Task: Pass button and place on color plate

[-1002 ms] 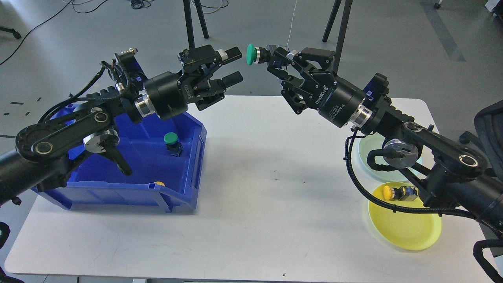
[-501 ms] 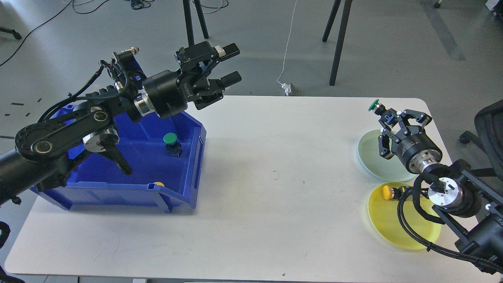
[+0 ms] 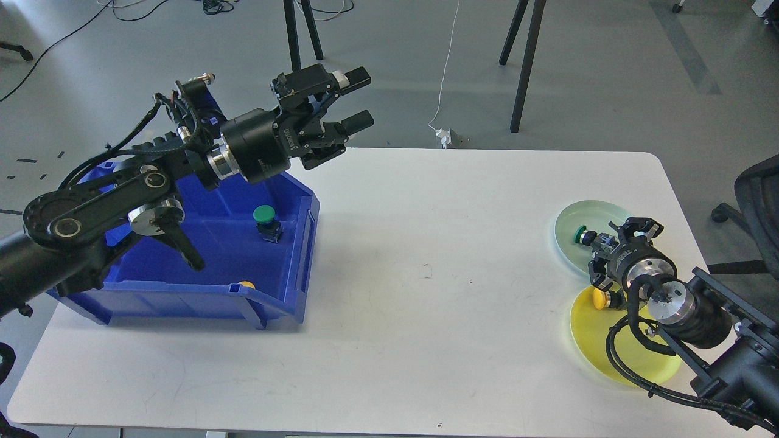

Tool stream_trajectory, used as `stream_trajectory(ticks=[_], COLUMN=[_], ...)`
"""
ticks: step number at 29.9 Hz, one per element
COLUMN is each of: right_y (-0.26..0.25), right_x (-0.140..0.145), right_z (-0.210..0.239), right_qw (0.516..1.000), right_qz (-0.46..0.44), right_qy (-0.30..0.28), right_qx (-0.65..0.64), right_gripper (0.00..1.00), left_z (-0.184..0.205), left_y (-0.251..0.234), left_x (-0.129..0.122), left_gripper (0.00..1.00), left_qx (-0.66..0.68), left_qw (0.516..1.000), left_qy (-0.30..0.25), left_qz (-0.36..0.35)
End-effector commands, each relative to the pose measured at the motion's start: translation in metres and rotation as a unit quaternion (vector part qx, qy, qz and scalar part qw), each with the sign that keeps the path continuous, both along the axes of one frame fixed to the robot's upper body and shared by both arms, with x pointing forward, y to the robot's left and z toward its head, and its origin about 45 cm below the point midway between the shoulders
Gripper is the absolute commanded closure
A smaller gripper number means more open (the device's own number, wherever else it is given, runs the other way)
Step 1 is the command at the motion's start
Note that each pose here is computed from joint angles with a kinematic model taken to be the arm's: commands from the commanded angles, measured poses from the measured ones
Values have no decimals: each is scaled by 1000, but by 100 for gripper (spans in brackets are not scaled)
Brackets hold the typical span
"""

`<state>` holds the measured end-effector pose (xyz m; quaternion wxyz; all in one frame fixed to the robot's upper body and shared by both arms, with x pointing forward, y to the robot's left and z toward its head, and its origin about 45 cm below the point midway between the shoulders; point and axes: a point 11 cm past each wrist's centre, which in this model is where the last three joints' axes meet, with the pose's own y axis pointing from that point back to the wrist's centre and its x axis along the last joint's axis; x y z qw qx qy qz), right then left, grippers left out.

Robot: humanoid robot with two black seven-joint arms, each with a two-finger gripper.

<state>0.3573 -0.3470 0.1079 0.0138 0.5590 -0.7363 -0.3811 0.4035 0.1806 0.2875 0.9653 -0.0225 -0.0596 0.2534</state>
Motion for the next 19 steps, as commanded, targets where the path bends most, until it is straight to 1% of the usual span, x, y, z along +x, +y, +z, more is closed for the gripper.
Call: stream_trajectory(ticks=[1,2,4,6,8,11,15,19], right_y=[-1,-5,-11,-13,-8,-28,-24,-22], right_x=[10,14,22,30,28,33,42,45], right_z=[21,33,66,110,144,140,151,158], right_qw=[999,998,987,959,914,923,918,915], right_qz=[12,27,91,186,291,270,264,249], right_qy=[-39,-62,-127,-208,-276,-272,-288,-307], right_qx=[19,21,27,36,58,46,59,83], right_gripper=[0,0,0,0,0,0,0,0], left_z=[0,1,12,22,26,12,-6,0], left_y=[5,11,34,60,81,106,125,130], left_x=[2,6,18,28,33,39,35,35], left_gripper=[21,21,21,21,21,21,20,20], left_qx=[-1,-8,-44,-81,-95,-93,-122,-150], left_qw=[1000,1000,997,991,986,979,968,962], left_qy=[2,5,15,25,30,44,68,62], left_qz=[8,19,62,105,135,176,210,221])
